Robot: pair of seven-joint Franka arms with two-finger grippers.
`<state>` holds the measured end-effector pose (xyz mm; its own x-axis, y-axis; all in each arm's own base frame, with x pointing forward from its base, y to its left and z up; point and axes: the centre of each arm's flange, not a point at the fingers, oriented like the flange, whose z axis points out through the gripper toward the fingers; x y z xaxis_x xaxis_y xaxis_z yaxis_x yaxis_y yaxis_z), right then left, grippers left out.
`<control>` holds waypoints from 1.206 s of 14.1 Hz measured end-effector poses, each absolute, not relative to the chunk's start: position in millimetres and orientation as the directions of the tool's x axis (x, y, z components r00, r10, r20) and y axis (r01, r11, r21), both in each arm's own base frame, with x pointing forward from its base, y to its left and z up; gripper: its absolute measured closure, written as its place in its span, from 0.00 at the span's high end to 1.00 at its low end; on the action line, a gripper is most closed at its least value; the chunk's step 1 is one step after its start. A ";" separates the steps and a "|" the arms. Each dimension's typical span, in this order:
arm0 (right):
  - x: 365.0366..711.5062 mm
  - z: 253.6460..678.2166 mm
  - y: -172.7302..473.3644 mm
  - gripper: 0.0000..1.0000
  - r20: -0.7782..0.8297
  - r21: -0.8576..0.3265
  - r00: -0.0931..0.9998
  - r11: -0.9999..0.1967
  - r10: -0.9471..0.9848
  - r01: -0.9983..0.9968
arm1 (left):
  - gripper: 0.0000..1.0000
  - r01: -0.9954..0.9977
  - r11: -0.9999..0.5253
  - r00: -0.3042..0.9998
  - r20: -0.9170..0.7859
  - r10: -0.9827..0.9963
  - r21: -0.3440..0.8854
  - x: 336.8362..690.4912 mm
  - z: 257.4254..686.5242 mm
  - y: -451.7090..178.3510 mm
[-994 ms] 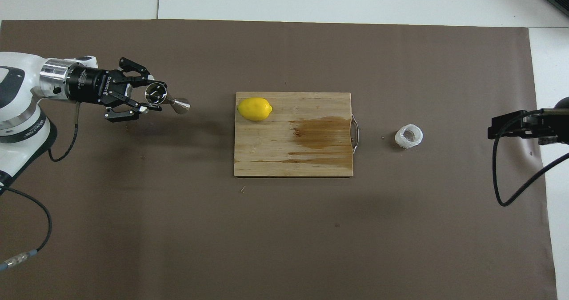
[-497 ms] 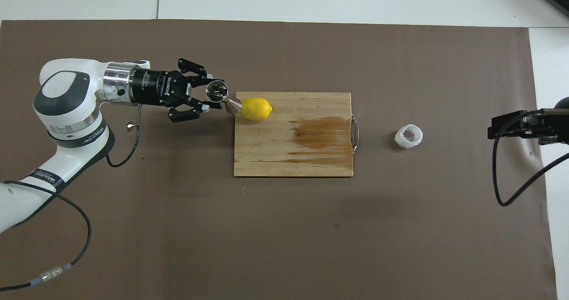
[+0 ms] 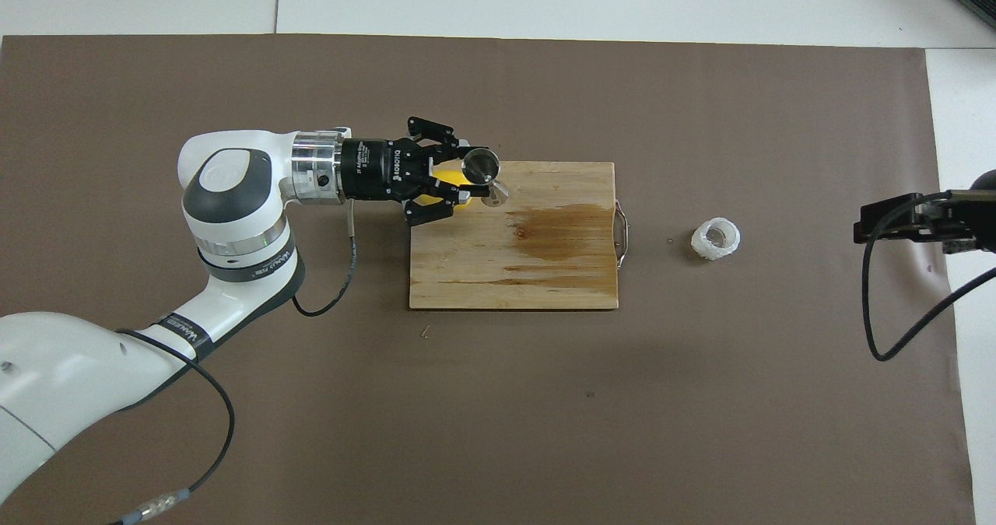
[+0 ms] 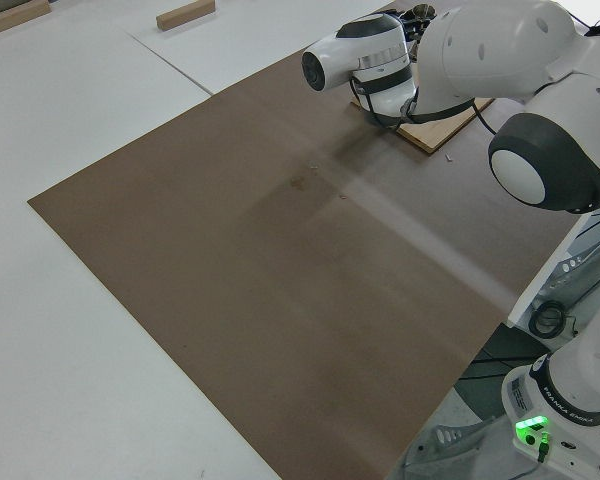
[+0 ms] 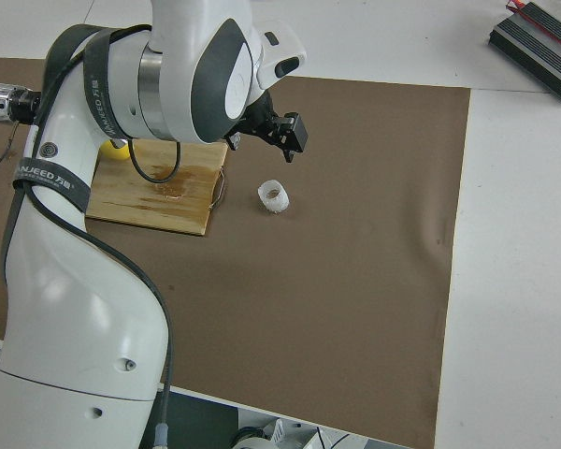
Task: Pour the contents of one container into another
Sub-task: 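Lift the dark cup with the left gripper toward the cutting board, then lower the dark cup onto the board beside the brown stain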
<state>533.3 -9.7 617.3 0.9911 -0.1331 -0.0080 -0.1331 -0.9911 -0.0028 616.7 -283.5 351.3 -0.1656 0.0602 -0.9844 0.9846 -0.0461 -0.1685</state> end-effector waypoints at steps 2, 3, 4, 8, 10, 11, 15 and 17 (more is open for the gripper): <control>533.3 617.3 -9.7 1.00 -0.008 -0.003 0.991 -0.991 -0.133 -0.133 | 0.50 0.984 -0.015 -0.178 -0.981 0.078 -0.180 605.5 348.2 -314.9; 533.3 617.3 -9.7 1.00 -0.008 -0.003 0.991 -0.991 -0.133 -0.133 | 0.50 0.983 0.001 -0.182 -0.980 0.086 -0.183 599.8 346.3 -329.5; 533.3 617.3 -9.7 1.00 -0.008 -0.003 0.991 -0.991 -0.133 -0.133 | 0.50 0.984 0.016 -0.180 -0.979 0.093 -0.179 594.3 344.3 -342.0; 533.3 617.3 -9.7 1.00 -0.008 -0.003 0.991 -0.991 -0.133 -0.133 | 0.50 0.983 0.077 -0.175 -0.973 0.150 -0.164 579.8 333.3 -368.1; 533.3 617.3 -9.7 1.00 -0.008 -0.003 0.991 -0.991 -0.133 -0.133 | 0.50 0.982 0.096 -0.173 -0.973 0.150 -0.160 574.1 327.6 -374.3; 533.3 617.3 -9.7 1.00 -0.008 -0.003 0.991 -0.991 -0.133 -0.133 | 0.50 0.981 0.106 -0.178 -0.974 0.141 -0.164 570.3 324.5 -378.5; 533.3 617.3 -9.7 1.00 -0.008 -0.003 0.991 -0.991 -0.133 -0.133 | 0.50 0.981 0.112 -0.175 -0.976 0.129 -0.161 552.6 309.4 -399.8; 533.3 617.3 -9.7 1.00 -0.008 -0.003 0.991 -0.991 -0.133 -0.133 | 0.50 0.980 0.108 -0.177 -0.976 0.124 -0.164 546.8 302.5 -406.7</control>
